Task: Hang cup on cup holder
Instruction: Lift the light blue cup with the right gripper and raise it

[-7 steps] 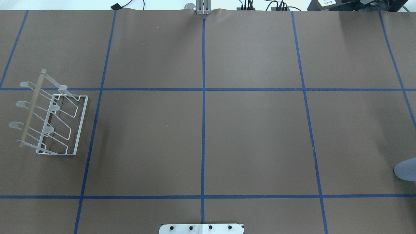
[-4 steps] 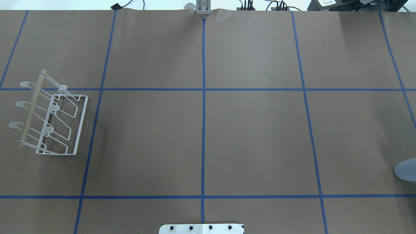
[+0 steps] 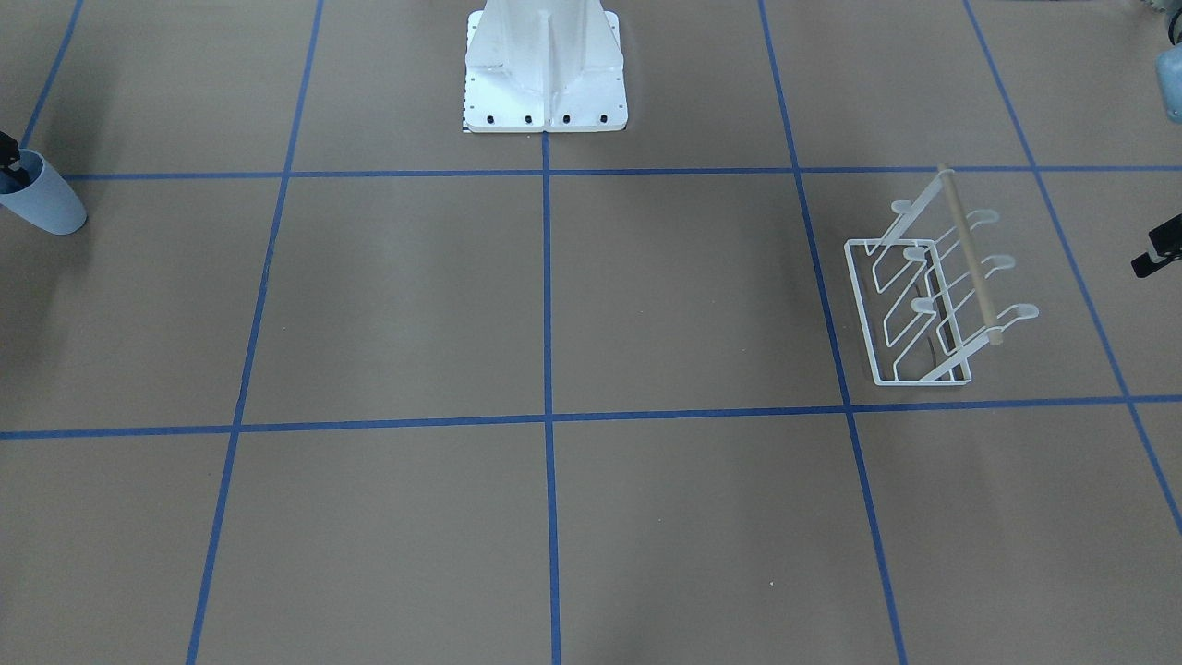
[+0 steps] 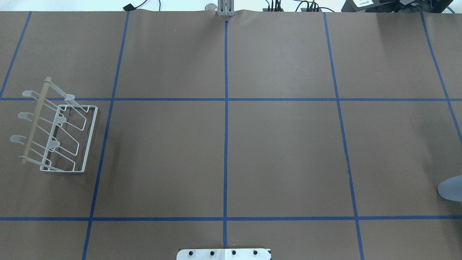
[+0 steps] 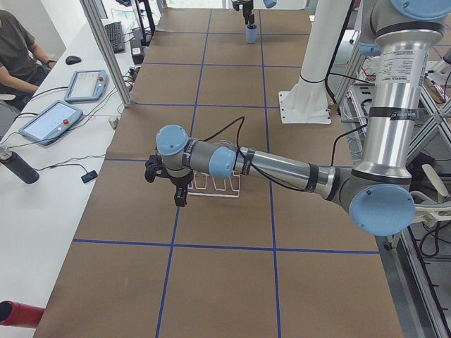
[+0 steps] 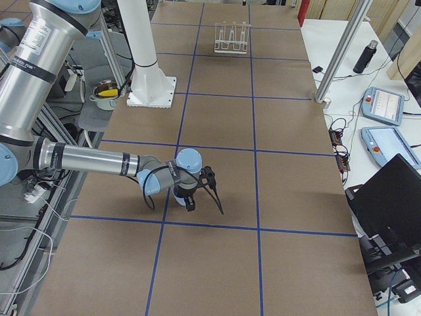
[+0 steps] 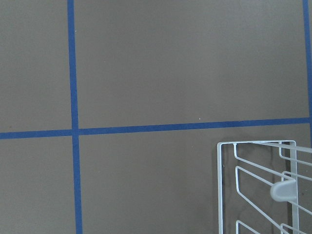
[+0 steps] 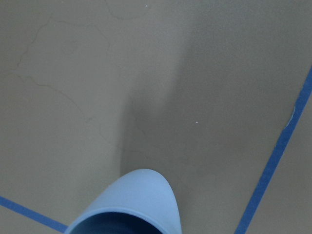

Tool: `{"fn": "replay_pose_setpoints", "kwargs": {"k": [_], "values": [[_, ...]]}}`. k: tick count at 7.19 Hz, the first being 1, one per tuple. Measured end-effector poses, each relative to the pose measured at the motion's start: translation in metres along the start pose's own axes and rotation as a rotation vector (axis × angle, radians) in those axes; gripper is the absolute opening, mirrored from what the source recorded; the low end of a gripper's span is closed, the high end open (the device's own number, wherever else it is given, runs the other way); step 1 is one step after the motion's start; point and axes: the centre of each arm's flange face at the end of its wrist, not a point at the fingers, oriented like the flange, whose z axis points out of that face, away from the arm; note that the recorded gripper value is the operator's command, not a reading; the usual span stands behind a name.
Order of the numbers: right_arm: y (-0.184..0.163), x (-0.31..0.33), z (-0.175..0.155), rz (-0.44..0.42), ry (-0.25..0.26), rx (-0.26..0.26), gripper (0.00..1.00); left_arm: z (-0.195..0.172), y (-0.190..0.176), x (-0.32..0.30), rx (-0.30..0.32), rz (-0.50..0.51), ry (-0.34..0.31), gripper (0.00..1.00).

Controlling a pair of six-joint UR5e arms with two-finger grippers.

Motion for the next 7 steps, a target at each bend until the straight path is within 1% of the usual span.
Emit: {"fn": "replay_pose_setpoints", "kwargs": {"k": [3,4,5,6,7], "values": [[0.001,0.002,0.003,0.005,-0.006,-0.007,0.00,-0.002,-0.001,0.004,0.004,0.000,0.005,0.98],[-0.001,-0.001,-0.003,0.005,-0.021,0.006,0.00,-0.003,-0.002,0.005,0.005,0.001,0.006,0.98],[-0.004,-0.001,-0.014,0.014,-0.044,0.033,0.00,-0.003,-0.002,0.005,0.006,0.002,0.006,0.98],[-0.009,0.000,-0.029,0.030,-0.085,0.073,0.00,-0.004,-0.003,0.007,0.009,0.005,0.006,0.98],[-0.021,-0.001,-0.045,0.036,-0.141,0.116,0.00,-0.007,-0.006,0.011,0.015,0.006,0.009,0.98]]}}
